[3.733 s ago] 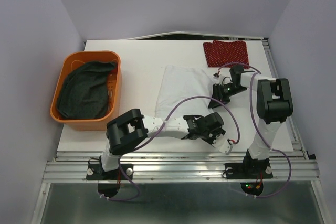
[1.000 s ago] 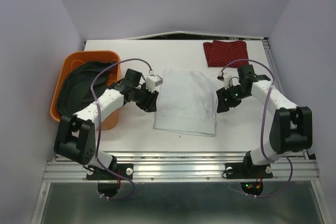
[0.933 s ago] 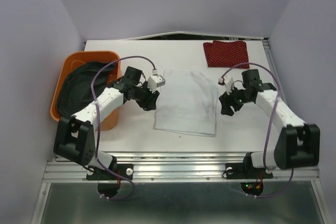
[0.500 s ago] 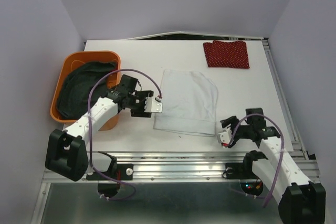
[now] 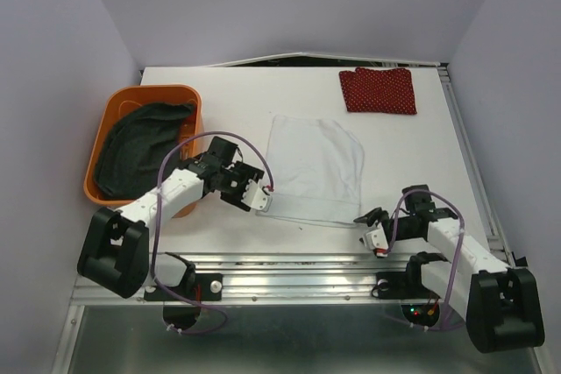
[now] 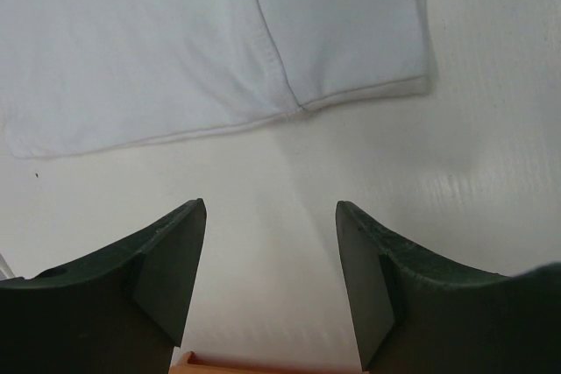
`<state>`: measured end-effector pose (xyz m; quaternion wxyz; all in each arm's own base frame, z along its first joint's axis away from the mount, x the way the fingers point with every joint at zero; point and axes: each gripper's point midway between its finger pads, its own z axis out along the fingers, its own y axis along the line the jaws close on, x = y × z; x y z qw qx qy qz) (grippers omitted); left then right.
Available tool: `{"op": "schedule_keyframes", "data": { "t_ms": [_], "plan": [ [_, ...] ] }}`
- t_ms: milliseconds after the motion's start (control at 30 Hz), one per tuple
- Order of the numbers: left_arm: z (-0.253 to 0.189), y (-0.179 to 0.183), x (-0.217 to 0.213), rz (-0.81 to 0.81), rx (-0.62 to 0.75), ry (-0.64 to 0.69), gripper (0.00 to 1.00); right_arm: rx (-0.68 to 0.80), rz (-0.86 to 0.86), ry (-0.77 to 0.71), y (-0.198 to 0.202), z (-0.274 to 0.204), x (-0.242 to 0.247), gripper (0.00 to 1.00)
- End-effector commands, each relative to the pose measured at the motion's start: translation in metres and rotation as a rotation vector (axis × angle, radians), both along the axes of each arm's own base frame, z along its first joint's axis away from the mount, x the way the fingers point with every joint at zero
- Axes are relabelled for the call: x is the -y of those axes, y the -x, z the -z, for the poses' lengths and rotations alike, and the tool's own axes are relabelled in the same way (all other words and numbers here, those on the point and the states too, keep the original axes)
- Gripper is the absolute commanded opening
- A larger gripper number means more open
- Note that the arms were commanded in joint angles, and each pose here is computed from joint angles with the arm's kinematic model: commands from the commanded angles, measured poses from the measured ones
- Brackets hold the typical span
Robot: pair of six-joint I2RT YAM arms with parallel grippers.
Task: Fold and stack the skirts
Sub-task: Flatten the skirt out
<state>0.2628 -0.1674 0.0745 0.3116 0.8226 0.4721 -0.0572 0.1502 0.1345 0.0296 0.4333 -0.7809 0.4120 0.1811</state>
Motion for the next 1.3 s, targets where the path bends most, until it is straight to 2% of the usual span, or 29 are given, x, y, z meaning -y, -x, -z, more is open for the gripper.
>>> {"op": "schedule_keyframes", "data": {
  "t_ms": [0,200,367,533,667,1067,1267],
  "plan": [
    [0.007,0.001,0.009,0.079,0.032,-0.022,0.71,0.465,-0.368,0.027,-0.010,-0.007,-0.017,0.61],
    [0.021,0.013,0.009,0.184,0.034,-0.072,0.71,0.478,-0.401,0.068,-0.022,0.005,-0.019,0.52],
    [0.020,0.016,0.009,0.227,0.059,-0.078,0.72,0.480,-0.378,0.107,-0.033,-0.003,-0.015,0.62],
    [0.015,0.013,0.011,0.226,0.066,-0.070,0.72,0.492,-0.302,0.204,-0.052,-0.023,-0.001,0.58],
    [0.013,0.009,0.013,0.227,0.081,-0.064,0.72,0.515,-0.340,0.294,-0.062,-0.026,0.008,0.57],
    [0.018,0.010,0.015,0.210,0.082,-0.041,0.72,0.582,-0.440,0.150,-0.042,-0.013,-0.021,0.61],
    [0.017,0.014,0.017,0.230,0.080,-0.026,0.73,0.579,-0.446,0.171,-0.051,-0.002,-0.022,0.54]
  ]
}}
